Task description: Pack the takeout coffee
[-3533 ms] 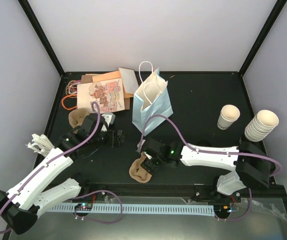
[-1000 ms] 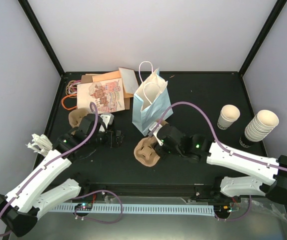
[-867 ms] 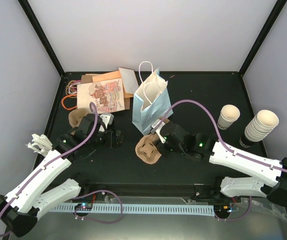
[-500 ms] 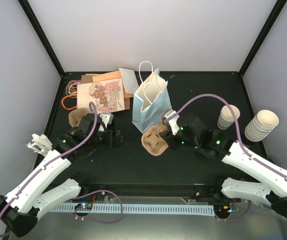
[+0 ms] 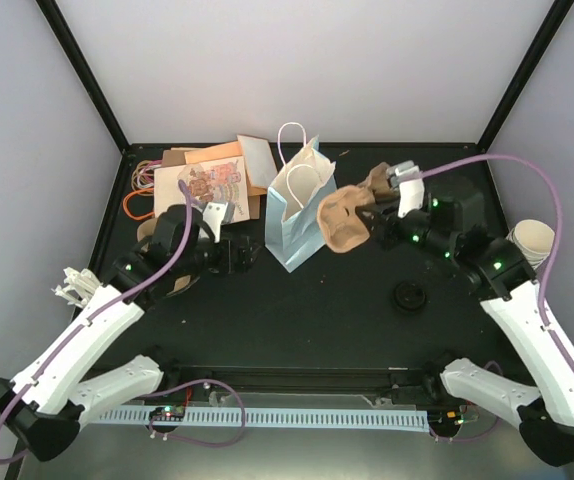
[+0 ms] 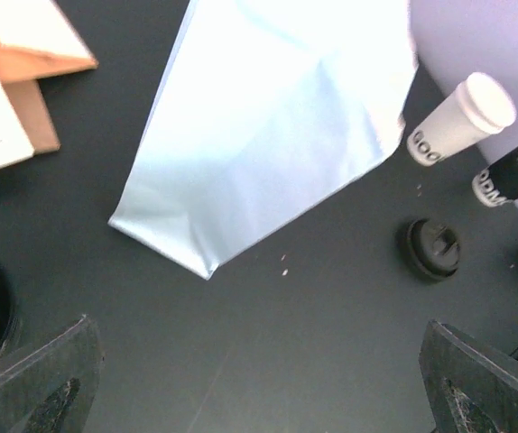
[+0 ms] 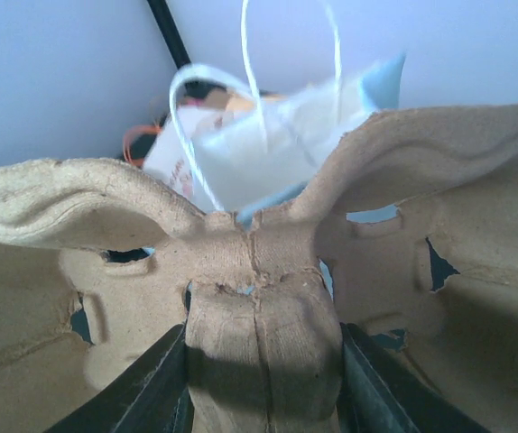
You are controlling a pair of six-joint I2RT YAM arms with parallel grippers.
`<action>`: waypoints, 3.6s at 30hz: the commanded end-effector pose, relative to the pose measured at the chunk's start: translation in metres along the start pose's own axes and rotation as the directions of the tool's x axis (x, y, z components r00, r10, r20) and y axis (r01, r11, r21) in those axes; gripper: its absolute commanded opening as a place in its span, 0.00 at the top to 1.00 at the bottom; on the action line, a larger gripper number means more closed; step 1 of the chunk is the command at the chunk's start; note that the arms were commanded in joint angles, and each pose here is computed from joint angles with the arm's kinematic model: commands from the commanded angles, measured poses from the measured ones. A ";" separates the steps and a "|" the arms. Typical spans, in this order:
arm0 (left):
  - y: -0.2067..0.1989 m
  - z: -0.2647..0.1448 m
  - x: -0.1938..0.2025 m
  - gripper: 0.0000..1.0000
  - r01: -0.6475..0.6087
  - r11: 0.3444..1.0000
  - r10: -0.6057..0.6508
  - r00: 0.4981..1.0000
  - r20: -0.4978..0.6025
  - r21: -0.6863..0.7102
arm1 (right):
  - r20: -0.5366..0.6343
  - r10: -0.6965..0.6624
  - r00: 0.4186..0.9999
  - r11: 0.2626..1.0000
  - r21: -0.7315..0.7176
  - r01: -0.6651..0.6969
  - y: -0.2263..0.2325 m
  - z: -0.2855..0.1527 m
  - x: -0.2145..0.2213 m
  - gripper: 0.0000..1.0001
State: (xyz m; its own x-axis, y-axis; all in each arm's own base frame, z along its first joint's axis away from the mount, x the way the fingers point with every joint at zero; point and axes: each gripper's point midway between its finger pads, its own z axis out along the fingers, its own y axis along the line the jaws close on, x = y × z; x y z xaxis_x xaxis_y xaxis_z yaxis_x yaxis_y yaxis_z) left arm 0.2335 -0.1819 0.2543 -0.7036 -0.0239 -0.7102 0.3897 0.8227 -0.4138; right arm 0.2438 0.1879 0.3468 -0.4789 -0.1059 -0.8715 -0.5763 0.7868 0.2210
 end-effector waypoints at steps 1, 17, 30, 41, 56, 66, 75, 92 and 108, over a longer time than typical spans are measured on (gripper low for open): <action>-0.036 -0.010 -0.065 0.02 -0.088 0.992 0.073 0.985 0.156 0.092 | 0.075 0.069 0.995 0.996 -0.066 -0.064 0.003 -0.017 -0.044 0.58; -0.076 0.008 -0.153 0.05 -0.238 0.963 0.195 0.938 0.286 0.127 | 0.189 0.250 0.949 0.932 -0.312 -0.183 -0.003 0.003 -0.145 0.58; -0.085 0.044 -0.151 0.09 -0.319 0.928 0.254 0.919 0.300 0.190 | 0.214 0.289 0.933 0.915 -0.348 -0.204 -0.008 0.011 -0.171 0.58; -0.093 0.067 -0.154 0.51 -0.342 0.909 0.281 0.925 0.256 0.238 | 0.196 0.316 0.928 0.885 -0.413 -0.214 -0.002 0.017 -0.175 0.58; -0.134 0.043 -0.112 0.98 -0.425 0.768 0.382 0.904 0.190 0.479 | 0.088 0.340 0.937 0.815 -0.525 -0.246 0.016 0.021 -0.160 0.57; -0.152 0.026 -0.084 0.99 -0.516 0.702 0.458 0.855 0.242 0.491 | -0.053 0.391 0.919 0.738 -0.578 -0.347 0.023 0.027 -0.132 0.57; -0.165 0.009 -0.067 0.98 -0.569 0.653 0.508 0.819 0.268 0.499 | -0.116 0.396 0.911 0.718 -0.580 -0.386 0.029 0.022 -0.100 0.57; -0.179 -0.005 -0.044 0.98 -0.631 0.583 0.582 0.764 0.279 0.512 | -0.153 0.403 0.902 0.677 -0.614 -0.407 0.038 0.012 -0.091 0.57; -0.189 -0.002 -0.030 0.99 -0.651 0.546 0.617 0.738 0.272 0.527 | -0.267 0.373 0.888 0.594 -0.667 -0.450 0.061 0.004 -0.079 0.58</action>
State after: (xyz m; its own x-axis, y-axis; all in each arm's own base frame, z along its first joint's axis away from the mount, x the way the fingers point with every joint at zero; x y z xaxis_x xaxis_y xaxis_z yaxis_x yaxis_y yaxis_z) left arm 0.1838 -0.3352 0.3519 -0.1491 0.3315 -0.9316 0.9796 0.1777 -0.0936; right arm 0.2661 0.2425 0.4275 -0.8058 0.0862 -0.5858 -0.5701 0.1545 0.8069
